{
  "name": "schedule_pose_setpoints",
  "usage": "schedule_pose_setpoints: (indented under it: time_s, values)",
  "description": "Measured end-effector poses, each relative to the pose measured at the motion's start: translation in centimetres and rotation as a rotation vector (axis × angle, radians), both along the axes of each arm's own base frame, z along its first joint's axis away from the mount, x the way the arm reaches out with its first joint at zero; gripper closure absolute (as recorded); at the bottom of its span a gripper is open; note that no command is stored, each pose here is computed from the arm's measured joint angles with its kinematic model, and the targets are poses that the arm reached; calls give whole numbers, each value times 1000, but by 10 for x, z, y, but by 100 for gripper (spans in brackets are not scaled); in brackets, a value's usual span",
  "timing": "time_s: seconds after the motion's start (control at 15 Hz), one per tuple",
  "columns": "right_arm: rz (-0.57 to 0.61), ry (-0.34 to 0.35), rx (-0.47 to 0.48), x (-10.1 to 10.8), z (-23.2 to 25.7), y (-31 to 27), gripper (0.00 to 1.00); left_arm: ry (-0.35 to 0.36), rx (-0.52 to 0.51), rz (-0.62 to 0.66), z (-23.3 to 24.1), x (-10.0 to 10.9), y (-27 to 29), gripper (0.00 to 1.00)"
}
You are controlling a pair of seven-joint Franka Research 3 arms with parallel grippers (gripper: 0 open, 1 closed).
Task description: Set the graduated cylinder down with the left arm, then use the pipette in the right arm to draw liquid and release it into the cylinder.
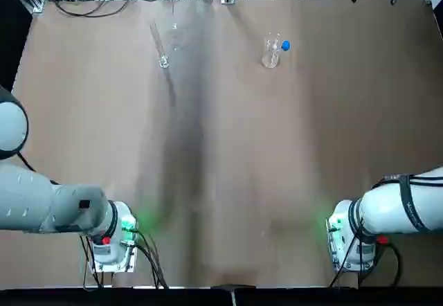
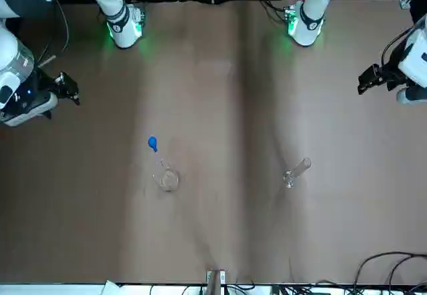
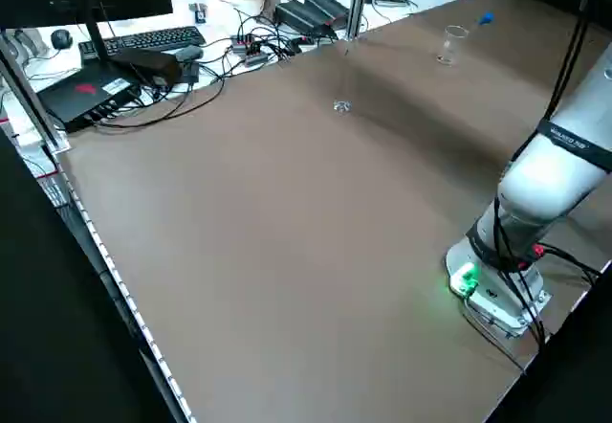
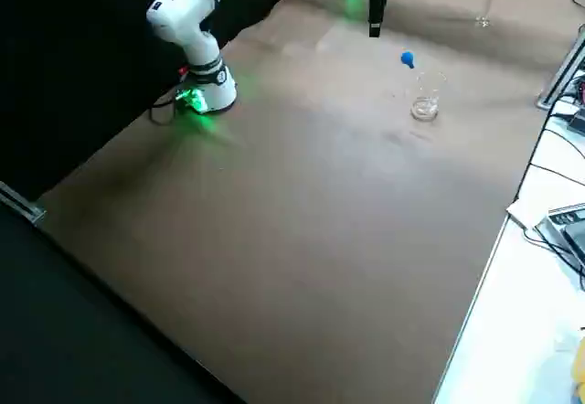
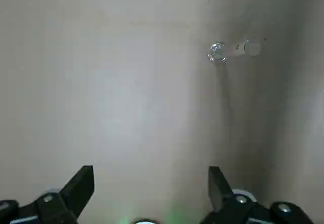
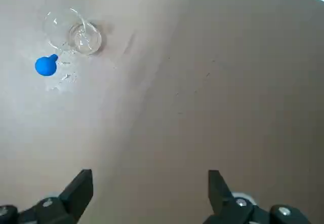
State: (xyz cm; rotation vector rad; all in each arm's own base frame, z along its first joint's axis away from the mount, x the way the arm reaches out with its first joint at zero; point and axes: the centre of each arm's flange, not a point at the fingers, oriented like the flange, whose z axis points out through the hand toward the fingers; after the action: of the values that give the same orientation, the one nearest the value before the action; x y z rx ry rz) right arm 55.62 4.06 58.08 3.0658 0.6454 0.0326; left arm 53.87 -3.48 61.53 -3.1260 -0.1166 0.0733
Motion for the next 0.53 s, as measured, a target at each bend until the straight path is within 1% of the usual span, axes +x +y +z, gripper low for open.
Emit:
schedule_pose_setpoints:
  time_s: [0.33,0.4,0.47,0.53]
  values:
    - [0,2,0,0,0,0,0,12,1,5,-4,1,1,0]
    - [1,21,-2,-2,-2,0,0,15,0,8,-11,7,1,0]
    - [1,21,-2,-2,-2,0,0,15,0,8,-11,7,1,0]
    - [3,34,-3,-4,-3,0,0,18,-1,7,-20,14,2,0]
